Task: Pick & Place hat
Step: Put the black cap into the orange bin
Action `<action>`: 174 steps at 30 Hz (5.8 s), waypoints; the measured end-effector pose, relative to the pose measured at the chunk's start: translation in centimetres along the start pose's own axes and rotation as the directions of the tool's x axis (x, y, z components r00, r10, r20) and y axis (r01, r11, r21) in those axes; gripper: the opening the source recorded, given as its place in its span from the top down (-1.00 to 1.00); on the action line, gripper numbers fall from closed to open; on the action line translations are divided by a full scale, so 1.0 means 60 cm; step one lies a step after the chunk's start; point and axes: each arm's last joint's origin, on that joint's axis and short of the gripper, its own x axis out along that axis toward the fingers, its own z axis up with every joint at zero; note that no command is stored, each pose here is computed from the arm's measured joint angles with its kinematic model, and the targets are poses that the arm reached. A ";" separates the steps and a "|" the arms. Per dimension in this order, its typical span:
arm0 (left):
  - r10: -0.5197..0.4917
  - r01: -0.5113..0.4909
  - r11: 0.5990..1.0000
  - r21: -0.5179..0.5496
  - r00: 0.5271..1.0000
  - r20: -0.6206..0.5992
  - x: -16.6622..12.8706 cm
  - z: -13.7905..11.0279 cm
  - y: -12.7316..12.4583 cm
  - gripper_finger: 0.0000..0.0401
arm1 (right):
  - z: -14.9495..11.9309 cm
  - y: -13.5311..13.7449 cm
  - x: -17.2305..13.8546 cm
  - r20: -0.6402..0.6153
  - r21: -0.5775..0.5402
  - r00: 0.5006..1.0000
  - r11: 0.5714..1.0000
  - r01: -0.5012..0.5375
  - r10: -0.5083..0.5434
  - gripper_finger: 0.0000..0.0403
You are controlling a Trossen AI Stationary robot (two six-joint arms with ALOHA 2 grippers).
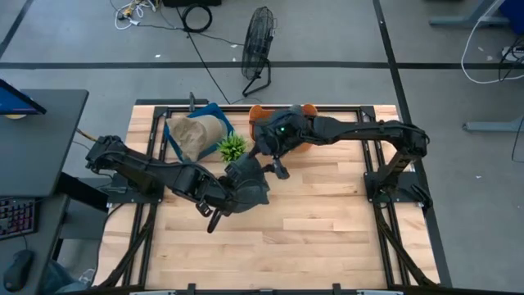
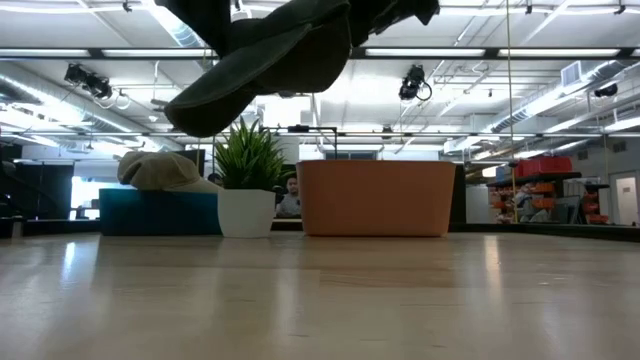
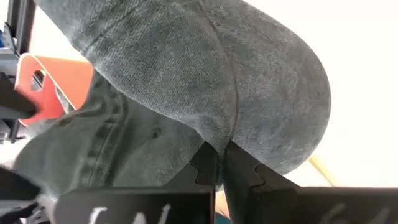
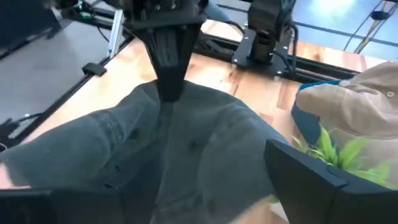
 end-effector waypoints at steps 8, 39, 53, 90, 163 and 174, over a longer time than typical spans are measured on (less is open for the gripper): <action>0.034 -0.039 0.996 0.081 0.998 0.054 0.001 0.008 0.008 0.95 | -0.010 -0.003 0.024 -0.052 -0.057 0.994 0.994 0.090 -0.092 -0.39; 0.116 -0.120 0.987 0.105 0.992 0.048 0.000 0.013 0.014 0.95 | -0.023 0.014 0.032 -0.154 -0.023 0.986 0.998 0.065 -0.068 0.30; 0.167 -0.149 0.967 -0.205 0.983 0.076 0.001 0.017 0.026 0.84 | -0.027 0.022 0.035 -0.204 0.115 0.975 0.987 0.116 -0.091 0.95; 0.384 -0.316 0.625 -0.713 0.921 -0.072 0.001 0.009 0.047 0.06 | 0.013 0.102 -0.165 -0.377 0.044 0.841 0.899 0.435 -0.389 0.96; 0.426 -0.328 0.418 -0.847 0.894 -0.136 0.030 -0.037 0.123 0.06 | -0.208 -0.129 -0.165 -0.594 0.112 0.755 0.901 0.419 -0.278 0.98; 0.427 -0.319 0.390 -0.864 0.894 -0.137 0.030 -0.037 0.123 0.06 | -0.295 -0.127 -0.115 -0.600 0.194 0.754 0.866 0.462 -0.267 0.99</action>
